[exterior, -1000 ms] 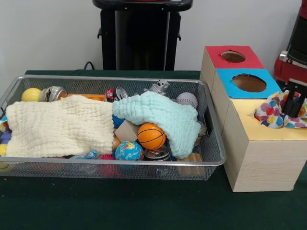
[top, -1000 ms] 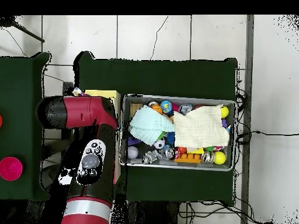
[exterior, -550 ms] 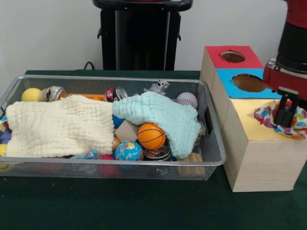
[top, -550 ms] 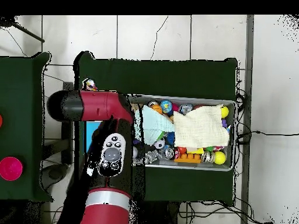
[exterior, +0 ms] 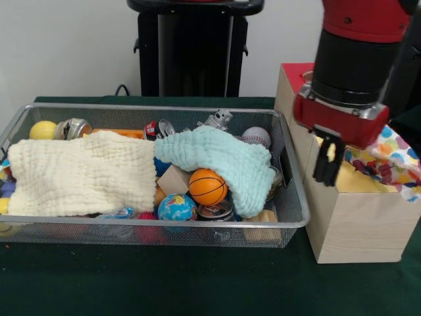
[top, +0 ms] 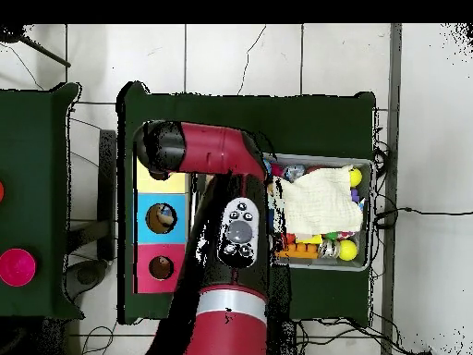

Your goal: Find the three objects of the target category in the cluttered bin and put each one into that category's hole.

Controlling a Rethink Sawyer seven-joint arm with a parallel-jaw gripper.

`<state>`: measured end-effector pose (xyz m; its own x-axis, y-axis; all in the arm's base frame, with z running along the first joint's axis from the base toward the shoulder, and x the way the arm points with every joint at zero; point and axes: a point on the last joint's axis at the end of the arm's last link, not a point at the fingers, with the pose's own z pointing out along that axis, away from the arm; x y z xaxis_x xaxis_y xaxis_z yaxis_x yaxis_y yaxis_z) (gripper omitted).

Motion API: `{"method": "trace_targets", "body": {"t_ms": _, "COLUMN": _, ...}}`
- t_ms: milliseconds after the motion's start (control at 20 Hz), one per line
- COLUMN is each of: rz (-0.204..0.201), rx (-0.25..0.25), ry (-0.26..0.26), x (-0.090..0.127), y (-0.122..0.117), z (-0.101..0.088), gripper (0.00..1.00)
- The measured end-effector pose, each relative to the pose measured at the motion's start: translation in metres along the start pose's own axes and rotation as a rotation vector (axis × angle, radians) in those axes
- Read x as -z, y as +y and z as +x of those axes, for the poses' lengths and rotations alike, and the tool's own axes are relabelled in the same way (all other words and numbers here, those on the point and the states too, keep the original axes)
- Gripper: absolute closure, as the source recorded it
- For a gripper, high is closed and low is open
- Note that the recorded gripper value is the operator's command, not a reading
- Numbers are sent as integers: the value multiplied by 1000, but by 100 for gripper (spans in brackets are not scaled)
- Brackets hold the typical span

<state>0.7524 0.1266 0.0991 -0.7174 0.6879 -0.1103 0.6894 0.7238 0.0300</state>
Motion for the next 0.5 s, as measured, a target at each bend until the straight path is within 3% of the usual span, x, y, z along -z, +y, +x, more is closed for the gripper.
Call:
{"method": "trace_targets", "body": {"t_ms": 150, "rz": 13, "rx": -34, "ry": 8, "x": 12, "y": -23, "z": -27, "gripper": 100}}
{"method": "trace_targets", "body": {"t_ms": 250, "rz": 12, "rx": -56, "ry": 20, "x": 22, "y": -34, "z": -35, "gripper": 100}}
{"method": "trace_targets", "body": {"t_ms": 500, "rz": 19, "rx": -78, "ry": 42, "x": 50, "y": -56, "z": -23, "gripper": 100}}
